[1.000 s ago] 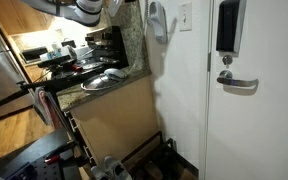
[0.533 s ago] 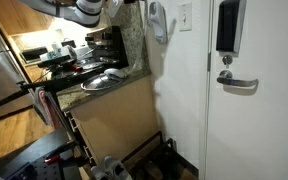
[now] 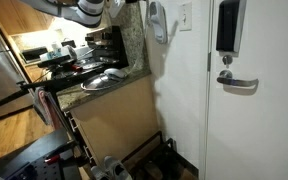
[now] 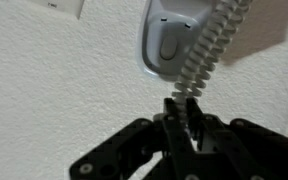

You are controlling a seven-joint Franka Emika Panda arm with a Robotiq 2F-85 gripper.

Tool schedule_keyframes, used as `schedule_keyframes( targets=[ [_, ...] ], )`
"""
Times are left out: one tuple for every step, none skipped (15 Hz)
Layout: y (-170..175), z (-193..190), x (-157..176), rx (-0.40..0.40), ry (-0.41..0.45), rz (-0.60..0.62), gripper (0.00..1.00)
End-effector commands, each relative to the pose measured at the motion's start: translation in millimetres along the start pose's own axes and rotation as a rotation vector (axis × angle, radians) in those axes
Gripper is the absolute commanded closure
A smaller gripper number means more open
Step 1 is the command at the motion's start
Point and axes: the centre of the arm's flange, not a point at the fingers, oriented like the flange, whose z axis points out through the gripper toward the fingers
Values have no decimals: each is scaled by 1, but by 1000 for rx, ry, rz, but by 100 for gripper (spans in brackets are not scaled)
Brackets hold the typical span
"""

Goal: Hang up the telephone cord on the handset

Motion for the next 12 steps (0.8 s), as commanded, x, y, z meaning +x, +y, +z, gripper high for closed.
schedule_keyframes(
  targets=[
    [19, 5, 11, -43, 55, 88, 96],
    [24, 3, 15, -52, 68, 102, 96],
    [28, 1, 19, -61, 78, 114, 96],
    [31, 0, 23, -63, 86, 124, 96],
    [28, 3, 10, -46, 34, 94, 96],
    [29, 3, 11, -48, 36, 95, 84],
    [28, 3, 9, -47, 32, 94, 84],
    [27, 4, 8, -45, 29, 93, 84],
    [25, 4, 7, -44, 28, 91, 84],
    [24, 4, 6, -43, 27, 90, 84],
    [24, 4, 6, -43, 27, 90, 84],
    [24, 4, 6, -43, 27, 90, 84]
  ],
)
